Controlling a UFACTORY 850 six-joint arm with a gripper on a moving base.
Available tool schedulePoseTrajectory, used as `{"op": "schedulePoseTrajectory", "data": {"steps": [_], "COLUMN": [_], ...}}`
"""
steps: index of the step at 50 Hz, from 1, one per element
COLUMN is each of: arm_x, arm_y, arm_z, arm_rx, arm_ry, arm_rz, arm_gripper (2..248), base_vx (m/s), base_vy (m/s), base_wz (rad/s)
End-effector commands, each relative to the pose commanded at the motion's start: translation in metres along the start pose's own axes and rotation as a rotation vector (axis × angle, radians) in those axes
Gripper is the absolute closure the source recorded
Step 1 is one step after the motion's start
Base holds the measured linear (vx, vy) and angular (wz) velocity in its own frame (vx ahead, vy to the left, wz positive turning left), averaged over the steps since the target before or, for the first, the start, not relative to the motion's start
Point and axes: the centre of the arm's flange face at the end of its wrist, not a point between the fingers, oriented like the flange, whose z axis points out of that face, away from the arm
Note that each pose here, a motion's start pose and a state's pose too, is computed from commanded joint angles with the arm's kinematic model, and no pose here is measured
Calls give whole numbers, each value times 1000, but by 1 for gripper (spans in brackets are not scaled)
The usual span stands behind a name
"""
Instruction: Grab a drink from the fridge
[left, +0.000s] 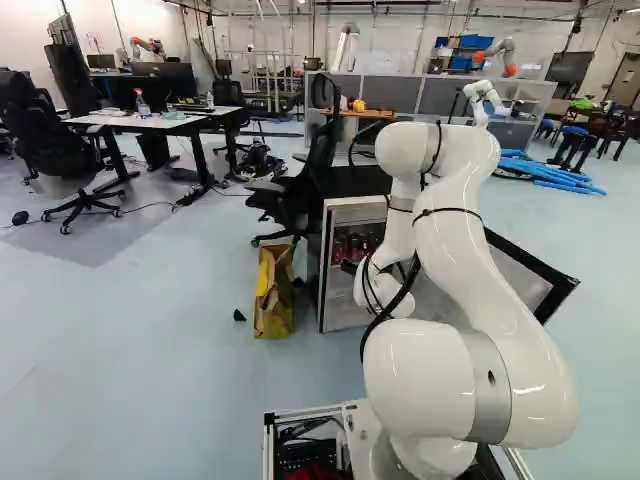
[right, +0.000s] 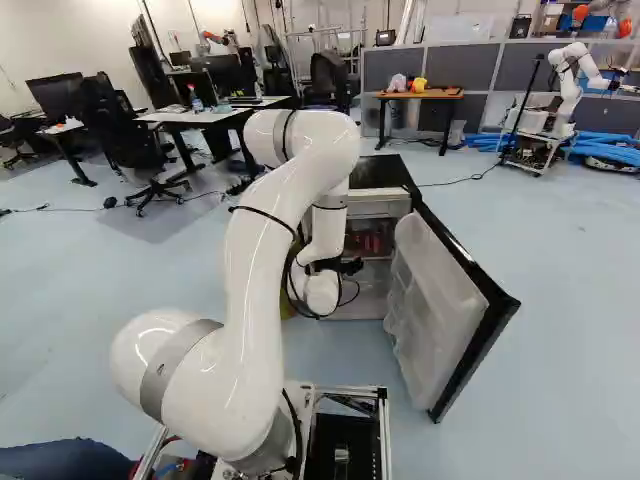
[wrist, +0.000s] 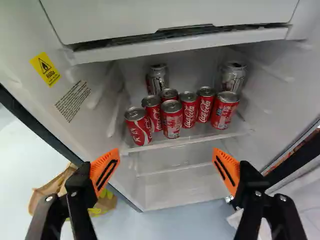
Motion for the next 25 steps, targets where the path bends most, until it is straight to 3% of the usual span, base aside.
{"op": "schedulePoseTrajectory", "data": {"steps": [25], "arm_x": [-24], "arm_y": [13], "arm_z": [34], "arm_rx": [-12], "arm_ry": [46], "arm_rz": [3], "arm_gripper": [3], "base_vx": [0], "base_vy": [0], "base_wz": [0]}}
